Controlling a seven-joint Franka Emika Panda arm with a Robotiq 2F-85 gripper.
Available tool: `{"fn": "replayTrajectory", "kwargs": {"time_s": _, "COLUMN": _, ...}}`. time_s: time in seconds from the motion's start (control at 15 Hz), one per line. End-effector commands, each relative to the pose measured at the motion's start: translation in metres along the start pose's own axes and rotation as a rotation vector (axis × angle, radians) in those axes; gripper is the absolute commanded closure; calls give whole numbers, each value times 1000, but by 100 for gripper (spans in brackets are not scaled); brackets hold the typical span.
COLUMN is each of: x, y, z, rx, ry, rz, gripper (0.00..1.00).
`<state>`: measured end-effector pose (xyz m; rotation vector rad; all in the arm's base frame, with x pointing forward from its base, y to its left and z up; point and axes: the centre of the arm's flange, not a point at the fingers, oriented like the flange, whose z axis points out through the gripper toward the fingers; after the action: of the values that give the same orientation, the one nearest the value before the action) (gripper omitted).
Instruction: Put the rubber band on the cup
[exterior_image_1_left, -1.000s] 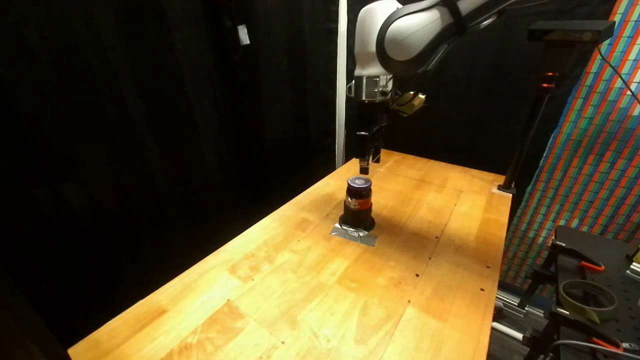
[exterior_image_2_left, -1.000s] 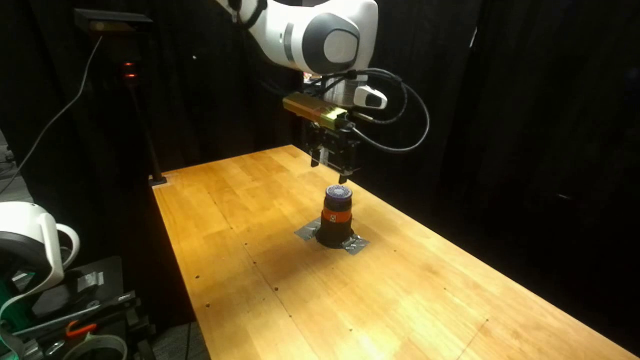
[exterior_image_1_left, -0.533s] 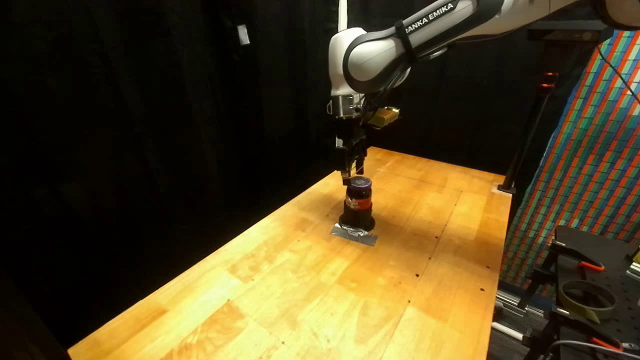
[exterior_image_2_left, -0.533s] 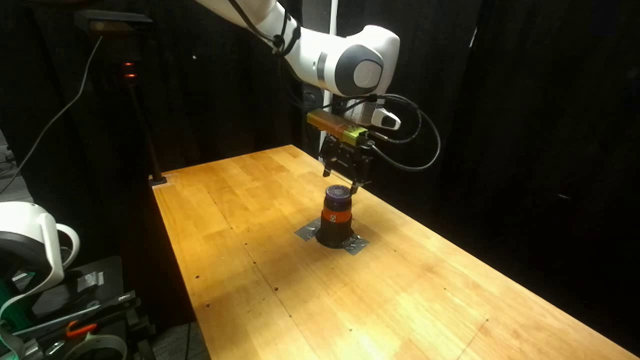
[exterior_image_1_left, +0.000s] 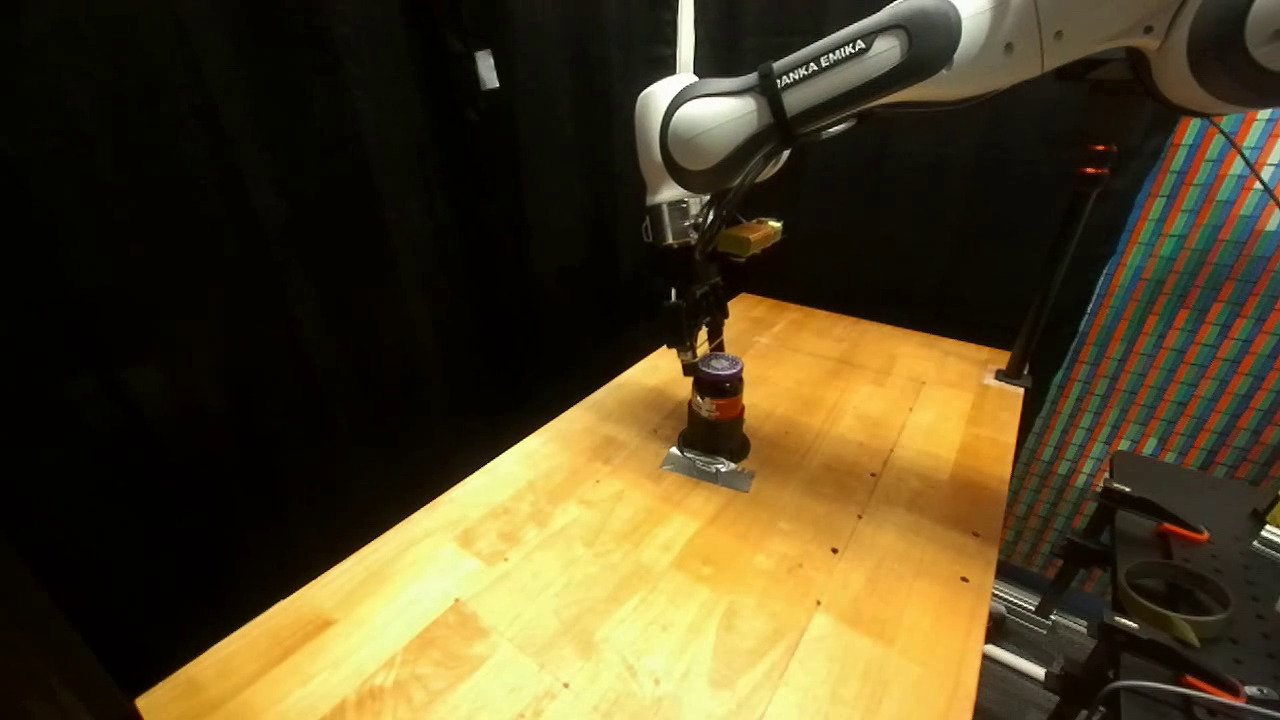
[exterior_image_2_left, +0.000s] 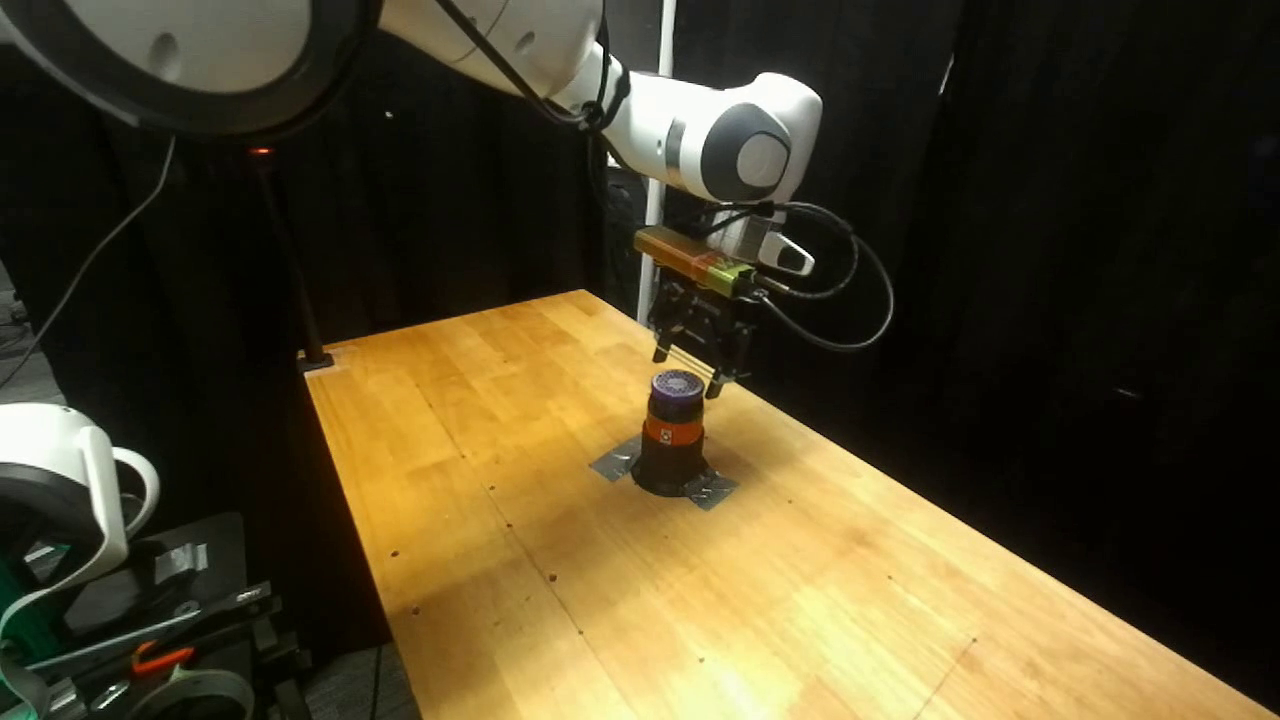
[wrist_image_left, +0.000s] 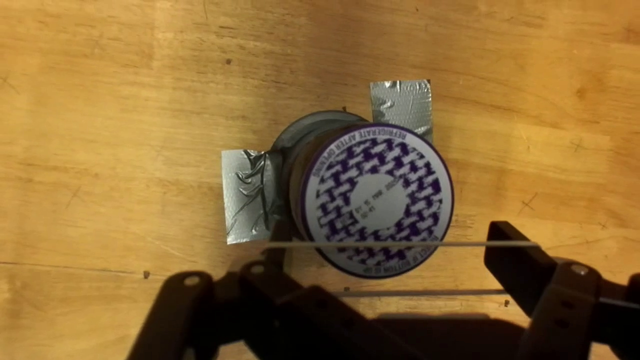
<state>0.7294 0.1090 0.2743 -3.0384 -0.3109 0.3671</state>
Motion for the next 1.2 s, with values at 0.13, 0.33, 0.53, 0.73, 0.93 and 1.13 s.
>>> {"fn": "replayTrajectory", "kwargs": {"time_s": 0.13, "x": 16, "y": -7, "z": -1, "rx": -30, "ry": -38, "rz": 1, "gripper": 0}}
{"fn": "replayTrajectory", "kwargs": {"time_s": 0.33, "x": 17, "y": -9, "z": 8, "rx": -46, "ry": -40, "rz": -7, "gripper": 0}}
{"fn": "replayTrajectory", "kwargs": {"time_s": 0.53, "x": 17, "y": -9, "z": 15, "rx": -58, "ry": -57, "rz": -12, "gripper": 0}}
{"fn": "replayTrajectory", "kwargs": {"time_s": 0.73, "x": 3, "y": -8, "z": 22, "rx": -73, "ry": -122, "rz": 2, "gripper": 0}}
{"fn": "replayTrajectory", "kwargs": {"time_s": 0.93, "x": -15, "y": -6, "z": 31, "rx": -70, "ry": -181, "rz": 6, "gripper": 0}}
{"fn": "replayTrajectory", "kwargs": {"time_s": 1.13, "x": -33, "y": -6, "z": 38, "rx": -75, "ry": -195, "rz": 18, "gripper": 0}}
